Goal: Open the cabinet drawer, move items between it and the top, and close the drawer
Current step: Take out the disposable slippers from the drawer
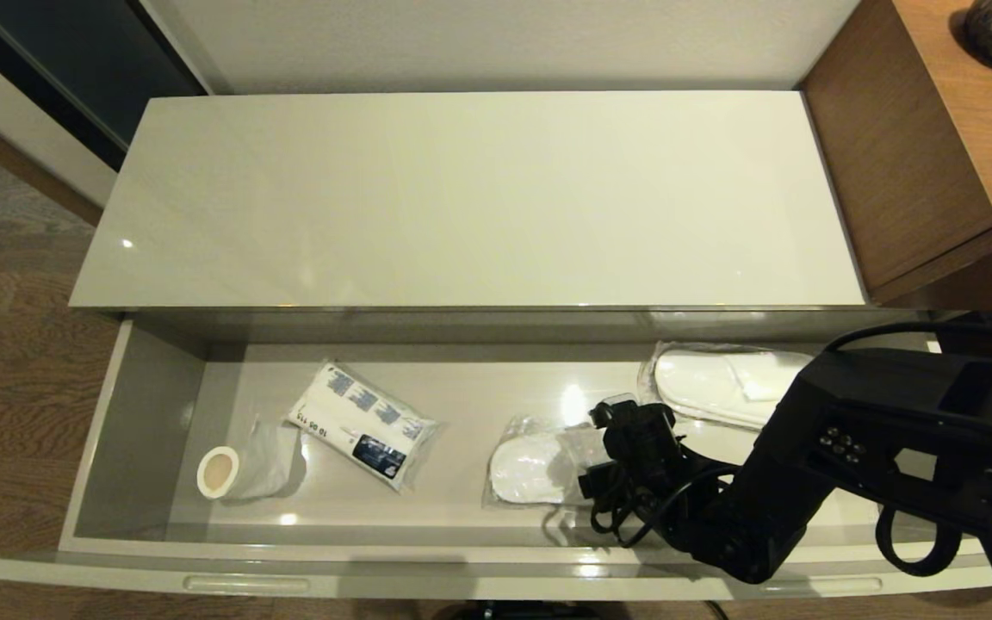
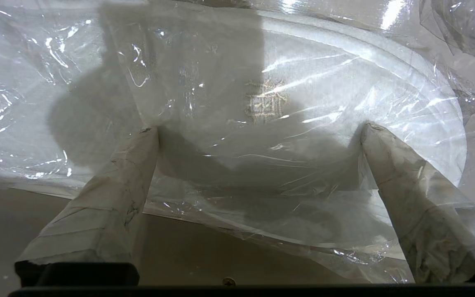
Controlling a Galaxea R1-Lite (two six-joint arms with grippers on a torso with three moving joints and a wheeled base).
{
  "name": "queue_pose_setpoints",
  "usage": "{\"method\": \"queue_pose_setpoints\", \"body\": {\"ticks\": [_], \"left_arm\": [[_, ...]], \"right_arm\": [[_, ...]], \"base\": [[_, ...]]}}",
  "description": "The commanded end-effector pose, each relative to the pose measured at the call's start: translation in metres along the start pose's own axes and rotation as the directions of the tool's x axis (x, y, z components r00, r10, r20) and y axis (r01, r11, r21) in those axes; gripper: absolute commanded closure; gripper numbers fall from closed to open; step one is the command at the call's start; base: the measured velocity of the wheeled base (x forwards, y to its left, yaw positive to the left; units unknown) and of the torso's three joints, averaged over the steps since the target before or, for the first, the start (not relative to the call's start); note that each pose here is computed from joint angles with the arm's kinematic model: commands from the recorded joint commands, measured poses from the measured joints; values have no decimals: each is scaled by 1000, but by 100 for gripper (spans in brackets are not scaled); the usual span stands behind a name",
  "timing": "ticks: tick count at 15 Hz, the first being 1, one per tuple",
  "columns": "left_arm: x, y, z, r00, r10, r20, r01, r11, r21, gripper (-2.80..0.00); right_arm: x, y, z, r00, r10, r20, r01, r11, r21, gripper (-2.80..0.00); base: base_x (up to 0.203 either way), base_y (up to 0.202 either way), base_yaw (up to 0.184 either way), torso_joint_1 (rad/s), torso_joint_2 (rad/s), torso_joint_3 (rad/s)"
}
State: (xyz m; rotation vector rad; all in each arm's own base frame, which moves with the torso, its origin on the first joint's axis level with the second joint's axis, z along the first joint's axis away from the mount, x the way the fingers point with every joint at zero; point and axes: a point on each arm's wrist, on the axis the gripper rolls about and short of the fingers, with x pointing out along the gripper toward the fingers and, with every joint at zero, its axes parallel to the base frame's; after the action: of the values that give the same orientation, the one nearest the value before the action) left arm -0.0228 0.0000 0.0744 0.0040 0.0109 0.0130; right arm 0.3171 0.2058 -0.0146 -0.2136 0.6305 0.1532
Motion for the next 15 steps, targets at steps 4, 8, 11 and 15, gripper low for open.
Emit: {"method": "queue_pose_setpoints", "body": {"ticks": [4,8,11,15], "left_arm": [[0,0,0,1000,1,-1,-1,1000,-1,0],[0,0,0,1000,1,-1,-1,1000,-1,0],[0,0,0,1000,1,-1,-1,1000,-1,0],[0,0,0,1000,1,-1,-1,1000,1,0]], "right_arm": [[2,1,-2,1000,-3,-1,3,1000,2,-280],[3,1,-3,1000,-5,-8,5,1000,-4,0],[2,0,-2,1000,-4,-5,4,1000,-1,0],[1,0,-1,1000,-3,-2,3,1000,0,0]], "base": [[0,0,0,0,0,0],[0,0,0,0,0,0],[0,0,0,0,0,0],[0,0,0,0,0,0]]}}
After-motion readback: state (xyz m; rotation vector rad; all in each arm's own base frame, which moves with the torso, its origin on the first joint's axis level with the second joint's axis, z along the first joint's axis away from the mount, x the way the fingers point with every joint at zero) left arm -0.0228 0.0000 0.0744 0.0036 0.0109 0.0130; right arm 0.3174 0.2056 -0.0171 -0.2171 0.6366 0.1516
